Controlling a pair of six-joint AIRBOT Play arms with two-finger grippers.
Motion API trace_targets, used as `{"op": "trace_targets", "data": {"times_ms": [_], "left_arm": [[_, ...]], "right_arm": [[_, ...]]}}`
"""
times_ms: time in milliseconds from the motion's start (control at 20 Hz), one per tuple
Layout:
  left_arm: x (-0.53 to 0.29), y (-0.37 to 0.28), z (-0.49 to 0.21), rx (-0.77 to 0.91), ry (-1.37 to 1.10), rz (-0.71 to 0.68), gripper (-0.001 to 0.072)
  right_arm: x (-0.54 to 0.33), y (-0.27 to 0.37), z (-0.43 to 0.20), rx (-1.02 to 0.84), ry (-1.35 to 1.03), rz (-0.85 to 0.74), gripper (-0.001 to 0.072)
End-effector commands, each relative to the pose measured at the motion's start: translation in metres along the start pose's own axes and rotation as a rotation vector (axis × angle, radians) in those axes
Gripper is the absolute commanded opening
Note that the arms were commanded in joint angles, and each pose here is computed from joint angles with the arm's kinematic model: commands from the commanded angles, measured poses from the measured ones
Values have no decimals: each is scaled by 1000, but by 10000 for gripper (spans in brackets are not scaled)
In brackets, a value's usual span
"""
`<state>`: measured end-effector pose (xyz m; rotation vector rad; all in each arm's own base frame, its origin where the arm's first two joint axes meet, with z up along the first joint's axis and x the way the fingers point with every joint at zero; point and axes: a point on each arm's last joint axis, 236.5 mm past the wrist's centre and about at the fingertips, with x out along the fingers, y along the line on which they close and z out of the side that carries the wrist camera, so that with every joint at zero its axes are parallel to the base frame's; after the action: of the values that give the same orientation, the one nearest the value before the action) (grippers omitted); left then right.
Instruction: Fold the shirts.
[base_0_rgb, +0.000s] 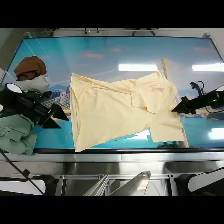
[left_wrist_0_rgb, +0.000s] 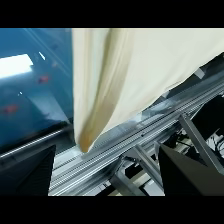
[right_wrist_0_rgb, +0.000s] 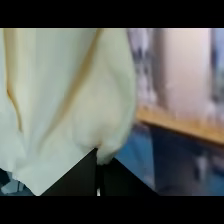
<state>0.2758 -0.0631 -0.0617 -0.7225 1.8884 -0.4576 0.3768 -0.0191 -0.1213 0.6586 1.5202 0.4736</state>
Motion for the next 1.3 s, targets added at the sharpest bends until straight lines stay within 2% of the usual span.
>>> {"op": "trace_targets", "data": {"times_ms": [0,150,400,500,650,700,850,1000,1050,1150,1250], "left_arm": [[31,18,-29,-85,44,26,692],[67,25,-48,-117,101,46,692],[112,5,-57,-75,216,59,677],[125,-3,-57,-34,287,82,334],[132,-14,-38,26,296,111,59],[131,-18,-31,54,288,113,19],[111,-37,-34,144,305,88,21],[63,-68,-35,258,184,33,20],[40,-90,-35,316,110,-38,21],[-21,-156,-45,471,-71,-284,21],[-113,-233,-75,702,-309,-593,21]], "right_arm": [[9,14,9,-50,-19,21,20],[6,15,8,-48,-20,24,20],[4,26,9,-40,-25,63,20],[3,31,9,-37,-28,85,20],[1,41,0,-41,8,122,20],[-2,45,-3,-47,17,130,19],[-33,51,-5,-48,-30,111,18],[-92,55,-9,8,-154,87,18],[-114,58,-12,37,-202,80,19],[-166,90,-12,1,-369,116,19],[-230,169,-12,-168,-601,272,19]]}}
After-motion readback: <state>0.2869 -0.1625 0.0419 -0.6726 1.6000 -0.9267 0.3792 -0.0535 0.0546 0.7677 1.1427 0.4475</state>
